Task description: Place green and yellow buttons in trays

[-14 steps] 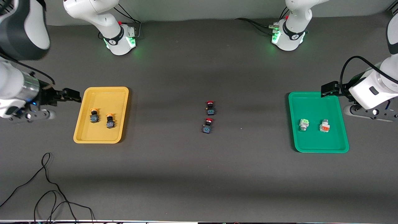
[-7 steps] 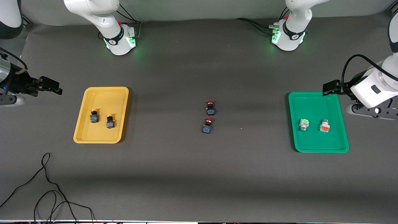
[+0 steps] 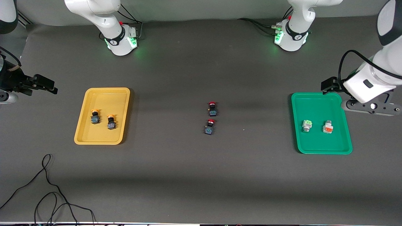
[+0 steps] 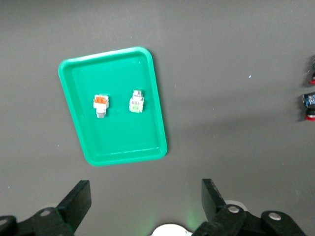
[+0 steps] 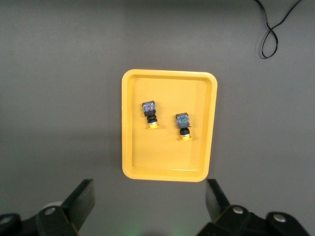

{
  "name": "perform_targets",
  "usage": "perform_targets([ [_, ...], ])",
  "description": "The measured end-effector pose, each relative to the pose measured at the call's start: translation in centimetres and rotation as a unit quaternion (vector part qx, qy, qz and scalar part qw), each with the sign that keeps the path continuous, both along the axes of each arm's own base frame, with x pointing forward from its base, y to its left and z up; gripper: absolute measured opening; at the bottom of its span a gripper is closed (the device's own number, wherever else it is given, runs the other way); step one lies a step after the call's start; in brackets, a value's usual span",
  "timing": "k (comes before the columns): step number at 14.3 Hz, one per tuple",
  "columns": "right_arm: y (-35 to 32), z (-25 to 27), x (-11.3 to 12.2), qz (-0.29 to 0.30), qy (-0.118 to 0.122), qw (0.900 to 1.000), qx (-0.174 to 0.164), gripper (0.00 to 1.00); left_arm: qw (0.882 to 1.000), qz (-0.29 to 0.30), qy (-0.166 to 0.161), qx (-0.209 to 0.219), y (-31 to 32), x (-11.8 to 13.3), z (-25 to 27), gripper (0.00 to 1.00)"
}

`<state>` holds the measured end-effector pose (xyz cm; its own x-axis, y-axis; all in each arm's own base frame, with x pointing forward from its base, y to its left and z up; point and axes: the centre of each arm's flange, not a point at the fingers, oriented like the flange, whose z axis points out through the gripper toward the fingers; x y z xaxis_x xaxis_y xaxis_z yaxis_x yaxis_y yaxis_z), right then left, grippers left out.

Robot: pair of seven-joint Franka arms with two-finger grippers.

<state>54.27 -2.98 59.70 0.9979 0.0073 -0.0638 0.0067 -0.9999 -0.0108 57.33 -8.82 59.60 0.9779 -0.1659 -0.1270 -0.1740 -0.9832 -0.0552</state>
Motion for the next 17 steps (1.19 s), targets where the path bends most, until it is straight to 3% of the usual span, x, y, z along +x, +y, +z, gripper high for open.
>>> perform_targets([
  [2,0.0,0.0,0.0,0.0,0.0,1.0,-0.001,1.0,1.0,-0.003,-0.023,-0.001,0.0,-1.2,-0.6,1.0],
  [5,0.0,0.1,0.0,0.0,-0.001,1.0,-0.001,1.0,1.0,-0.001,-0.027,-0.001,0.6,-2.9,-1.4,1.0],
  [17,-0.1,0.4,0.1,-0.005,-0.005,1.0,-0.003,1.0,1.0,-0.002,-0.018,0.0,0.5,-2.4,-2.7,1.0],
])
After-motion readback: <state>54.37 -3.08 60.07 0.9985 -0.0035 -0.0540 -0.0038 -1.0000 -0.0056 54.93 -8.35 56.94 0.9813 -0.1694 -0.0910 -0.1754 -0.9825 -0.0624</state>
